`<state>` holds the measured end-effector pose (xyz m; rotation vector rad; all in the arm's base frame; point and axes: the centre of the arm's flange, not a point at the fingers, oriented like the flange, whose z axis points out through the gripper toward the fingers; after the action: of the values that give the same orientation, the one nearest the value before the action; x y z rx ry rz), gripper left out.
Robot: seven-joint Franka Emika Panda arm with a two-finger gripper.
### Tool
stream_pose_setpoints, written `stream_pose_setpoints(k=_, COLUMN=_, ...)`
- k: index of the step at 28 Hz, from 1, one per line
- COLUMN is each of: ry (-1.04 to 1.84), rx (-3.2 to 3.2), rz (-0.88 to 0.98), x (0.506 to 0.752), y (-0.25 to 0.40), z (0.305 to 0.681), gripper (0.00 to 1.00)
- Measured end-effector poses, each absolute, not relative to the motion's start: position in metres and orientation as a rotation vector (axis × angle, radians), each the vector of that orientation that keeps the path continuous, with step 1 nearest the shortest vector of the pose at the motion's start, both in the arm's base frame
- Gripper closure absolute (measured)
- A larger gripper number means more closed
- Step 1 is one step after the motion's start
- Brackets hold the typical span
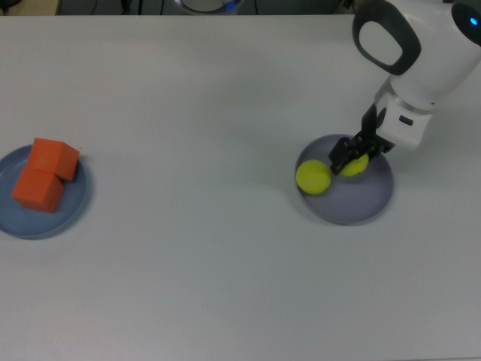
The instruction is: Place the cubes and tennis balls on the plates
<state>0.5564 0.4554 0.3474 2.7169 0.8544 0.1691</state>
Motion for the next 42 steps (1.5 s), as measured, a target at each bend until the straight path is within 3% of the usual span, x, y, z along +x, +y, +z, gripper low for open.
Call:
stream_pose_setpoints(k=8, ry=0.828, rx=2.713, rz=0.157, x=0.55, y=0.46, z=0.334, gripper=0.3)
stream_pose_setpoints(k=10, ry=0.815, rx=2.72, rz=0.167, x=0.554, y=0.457, z=0.34, gripper=0.25)
stream_pose_setpoints(k=12, ry=0.786, rx=2.733, rz=0.175, x=0.559, y=0.451, z=0.353, gripper=0.11)
stream_pose_setpoints(k=16, ry=0.708, rx=2.768, rz=0.127, x=0.568, y=0.427, z=0.39, gripper=0.0)
stream_pose_setpoints(k=29, ry=0.538, rx=2.84, rz=-0.116, x=0.576, y=0.272, z=0.541, gripper=0.0)
stream_pose_setpoints(k=37, ry=0.209, rx=3.053, rz=-0.117, x=0.594, y=0.152, z=0.594, gripper=0.0)
stream_pose_setpoints(k=42, ry=0.126, rx=3.131, rz=-0.034, x=0.592, y=0.087, z=0.634, gripper=0.0)
